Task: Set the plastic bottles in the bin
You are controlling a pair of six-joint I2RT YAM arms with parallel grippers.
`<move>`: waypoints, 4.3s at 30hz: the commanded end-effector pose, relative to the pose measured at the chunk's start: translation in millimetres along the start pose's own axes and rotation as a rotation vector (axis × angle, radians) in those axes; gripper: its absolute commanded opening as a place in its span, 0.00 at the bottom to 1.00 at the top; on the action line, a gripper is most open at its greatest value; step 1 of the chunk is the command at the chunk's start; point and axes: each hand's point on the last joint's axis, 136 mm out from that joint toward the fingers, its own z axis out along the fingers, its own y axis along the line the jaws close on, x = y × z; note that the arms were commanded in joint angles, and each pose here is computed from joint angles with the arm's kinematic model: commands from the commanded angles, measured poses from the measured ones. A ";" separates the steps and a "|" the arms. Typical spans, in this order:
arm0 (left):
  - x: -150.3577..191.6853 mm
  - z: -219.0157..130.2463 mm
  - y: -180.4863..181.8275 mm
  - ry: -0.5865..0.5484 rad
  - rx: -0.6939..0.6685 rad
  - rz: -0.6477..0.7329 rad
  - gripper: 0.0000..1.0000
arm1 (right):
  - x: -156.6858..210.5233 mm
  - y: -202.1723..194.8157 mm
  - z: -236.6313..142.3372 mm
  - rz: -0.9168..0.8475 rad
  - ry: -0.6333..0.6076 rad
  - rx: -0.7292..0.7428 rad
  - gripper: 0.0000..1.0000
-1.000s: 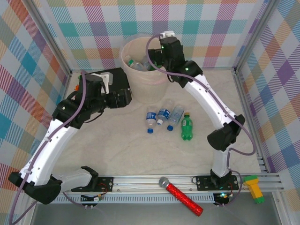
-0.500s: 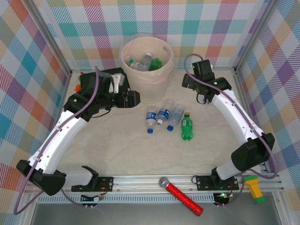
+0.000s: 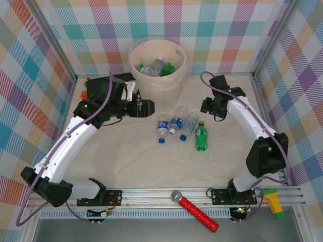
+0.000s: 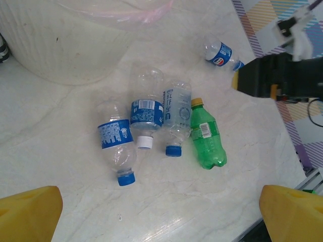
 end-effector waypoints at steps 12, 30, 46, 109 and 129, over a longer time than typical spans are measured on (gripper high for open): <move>-1.6 -18.9 1.9 -0.025 -0.042 0.040 0.99 | 17.2 4.7 76.7 -0.049 0.218 0.001 0.57; -6.6 -15.5 6.4 -0.027 -0.076 0.037 1.00 | 21.7 6.8 114.1 -0.053 0.288 -0.005 0.43; -22.4 -26.2 12.1 -0.116 -0.124 0.027 1.00 | -51.9 2.3 -0.4 -0.055 -0.074 0.061 0.32; -34.7 -104.3 54.9 -0.351 -0.391 -0.140 1.00 | -256.9 286.2 -221.5 -0.389 -1.327 -0.426 0.98; -19.6 -67.7 25.8 -0.206 -0.205 -0.068 1.00 | -227.1 232.9 -230.2 -0.327 -1.145 -0.289 0.99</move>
